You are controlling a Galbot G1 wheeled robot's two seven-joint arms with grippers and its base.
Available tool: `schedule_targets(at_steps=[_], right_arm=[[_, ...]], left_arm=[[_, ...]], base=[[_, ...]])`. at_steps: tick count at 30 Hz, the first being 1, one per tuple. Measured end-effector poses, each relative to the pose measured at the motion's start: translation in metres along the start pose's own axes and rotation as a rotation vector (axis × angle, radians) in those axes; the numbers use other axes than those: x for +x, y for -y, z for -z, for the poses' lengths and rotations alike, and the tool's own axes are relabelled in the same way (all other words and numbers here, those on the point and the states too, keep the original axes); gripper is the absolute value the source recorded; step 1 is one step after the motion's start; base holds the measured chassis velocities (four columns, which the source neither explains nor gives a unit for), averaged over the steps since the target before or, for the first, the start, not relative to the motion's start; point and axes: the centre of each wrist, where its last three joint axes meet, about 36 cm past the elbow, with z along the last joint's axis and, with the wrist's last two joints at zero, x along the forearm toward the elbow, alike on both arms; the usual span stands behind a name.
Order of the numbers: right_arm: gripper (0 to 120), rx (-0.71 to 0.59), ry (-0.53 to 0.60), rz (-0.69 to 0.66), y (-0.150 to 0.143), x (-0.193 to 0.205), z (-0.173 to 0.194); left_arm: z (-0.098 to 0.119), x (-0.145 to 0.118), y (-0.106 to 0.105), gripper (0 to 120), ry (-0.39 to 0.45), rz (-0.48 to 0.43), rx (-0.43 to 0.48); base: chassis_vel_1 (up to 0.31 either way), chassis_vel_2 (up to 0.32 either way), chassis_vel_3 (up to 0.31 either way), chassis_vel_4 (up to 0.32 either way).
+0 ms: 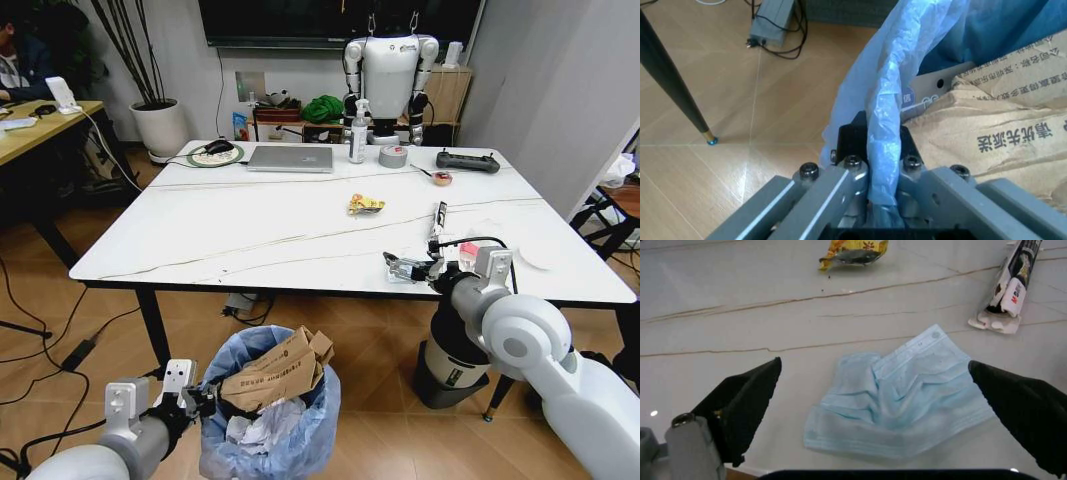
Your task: Pick up the trash bin and place the trash from the table into it.
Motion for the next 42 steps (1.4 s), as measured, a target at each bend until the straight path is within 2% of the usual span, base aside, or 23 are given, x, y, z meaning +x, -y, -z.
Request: schedule_targets(at_steps=[4, 7, 11, 15, 23, 27, 29, 31, 37, 38, 40, 42], right_arm=[[97, 0.007, -0.006, -0.003, 0.001, -0.001, -0.002], [85, 0.028, -0.008, -0.011, 0.002, -0.003, -0.005], [76, 0.044, -0.016, -0.015, 0.003, -0.004, -0.009], [75, 0.047, -0.024, -0.02, 0.004, -0.006, -0.012], [61, 0.056, -0.036, -0.025, 0.006, -0.007, -0.016], [50, 0.062, -0.039, -0.028, 0.007, -0.006, -0.018], [37, 0.065, -0.042, -0.029, 0.007, -0.006, -0.019], [37, 0.066, -0.043, -0.029, 0.007, -0.006, -0.02], [11, 0.076, -0.043, -0.031, 0.006, -0.006, -0.023], [11, 0.076, -0.043, -0.031, 0.006, -0.006, -0.023], [1, 0.075, -0.038, -0.031, 0.006, -0.006, -0.023], [0, 0.071, -0.032, -0.031, 0.006, -0.006, -0.022]], left_arm=[[0.001, 0.0, -0.001, 0, 0.0, 0.003, -0.004], [0.001, 0.001, -0.001, 0, 0.0, 0.004, -0.004], [0.0, 0.001, -0.002, 0, -0.003, 0.006, 0.001], [-0.001, 0.001, -0.002, 0, -0.004, 0.008, 0.004], [0.0, 0.001, -0.003, 0, 0.002, 0.013, 0.003], [0.0, 0.002, -0.003, 0, 0.002, 0.014, 0.003], [0.0, 0.002, -0.003, 0, 0.001, 0.014, 0.004], [0.0, 0.002, -0.004, 0, 0.001, 0.016, 0.004], [0.001, 0.003, -0.006, 0, 0.004, 0.022, 0.002], [0.001, 0.003, -0.006, 0, 0.004, 0.022, 0.002], [0.002, 0.003, -0.007, 0, 0.006, 0.015, 0.002], [0.002, 0.003, -0.007, 0, 0.006, 0.014, 0.002]], base=[[0.0, 0.0, 0.0, 0.0], [0.0, 0.0, 0.0, 0.0], [0.0, 0.0, 0.0, 0.0], [0.0, 0.0, 0.0, 0.0], [0.0, 0.0, 0.0, 0.0], [0.0, 0.0, 0.0, 0.0], [0.0, 0.0, 0.0, 0.0], [0.0, 0.0, 0.0, 0.0], [0.0, 0.0, 0.0, 0.0], [0.0, 0.0, 0.0, 0.0], [0.0, 0.0, 0.0, 0.0], [0.0, 0.0, 0.0, 0.0]])
